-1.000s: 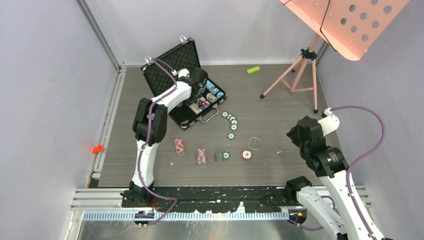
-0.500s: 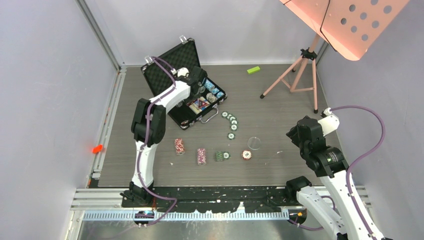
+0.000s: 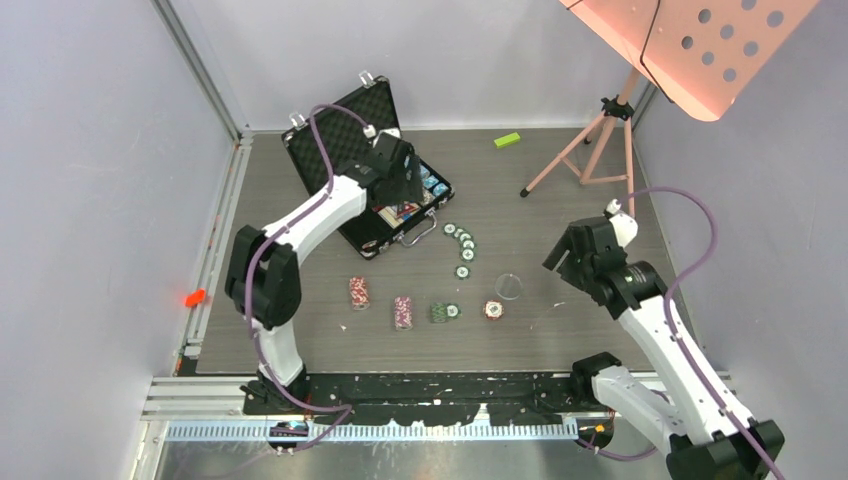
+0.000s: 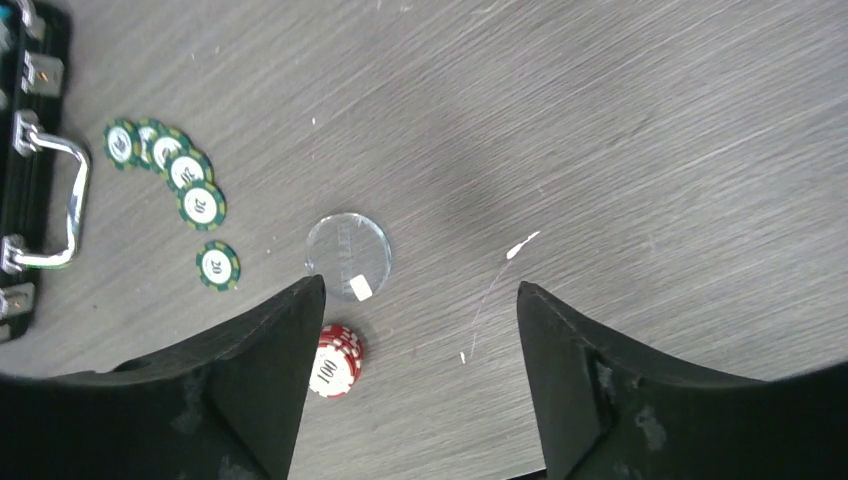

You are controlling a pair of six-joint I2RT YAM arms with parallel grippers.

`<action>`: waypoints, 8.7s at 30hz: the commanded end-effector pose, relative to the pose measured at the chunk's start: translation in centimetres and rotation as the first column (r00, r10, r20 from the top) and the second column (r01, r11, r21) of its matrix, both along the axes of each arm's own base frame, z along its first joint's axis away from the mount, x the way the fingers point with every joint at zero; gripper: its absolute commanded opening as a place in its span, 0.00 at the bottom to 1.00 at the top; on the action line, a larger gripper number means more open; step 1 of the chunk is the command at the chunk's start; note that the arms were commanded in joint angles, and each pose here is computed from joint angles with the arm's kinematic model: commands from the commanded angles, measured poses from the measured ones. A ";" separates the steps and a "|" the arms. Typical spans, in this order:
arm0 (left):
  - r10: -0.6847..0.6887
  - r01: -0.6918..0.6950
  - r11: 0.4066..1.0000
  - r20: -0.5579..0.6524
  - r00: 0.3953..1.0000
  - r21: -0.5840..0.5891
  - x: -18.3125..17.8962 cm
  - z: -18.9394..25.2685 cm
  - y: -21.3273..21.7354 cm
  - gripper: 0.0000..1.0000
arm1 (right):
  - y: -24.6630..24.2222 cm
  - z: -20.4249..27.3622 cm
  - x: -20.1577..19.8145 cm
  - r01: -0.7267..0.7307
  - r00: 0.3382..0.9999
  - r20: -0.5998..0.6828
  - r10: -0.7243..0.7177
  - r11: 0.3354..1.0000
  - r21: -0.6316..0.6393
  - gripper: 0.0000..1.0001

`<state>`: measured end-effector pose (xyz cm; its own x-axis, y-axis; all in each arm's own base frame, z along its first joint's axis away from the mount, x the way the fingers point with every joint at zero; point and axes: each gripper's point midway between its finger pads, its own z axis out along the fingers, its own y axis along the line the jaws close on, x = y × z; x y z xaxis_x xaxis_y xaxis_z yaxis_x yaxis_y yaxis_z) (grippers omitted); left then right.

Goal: Pack up texas hold em set

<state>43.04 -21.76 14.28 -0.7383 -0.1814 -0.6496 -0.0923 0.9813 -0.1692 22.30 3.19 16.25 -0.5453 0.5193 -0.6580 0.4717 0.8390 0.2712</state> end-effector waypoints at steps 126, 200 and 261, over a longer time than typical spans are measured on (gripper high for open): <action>-0.789 0.787 0.613 0.101 0.606 0.068 -8.8 3.5 -20.4 0.37 | -4.3 5.2 -2.2 0.233 0.915 0.317 -0.249 0.969 0.088 0.90; -0.364 0.378 0.924 0.174 0.915 -0.053 -1.5 6.1 -0.5 1.00 | 8.4 -4.1 0.7 -0.342 0.918 -0.108 0.382 0.900 0.271 1.00; -0.362 0.416 0.909 0.508 0.781 0.008 -10.2 4.8 0.7 1.00 | 14.2 -15.7 -3.5 -0.480 0.680 -0.623 0.386 0.877 0.019 0.57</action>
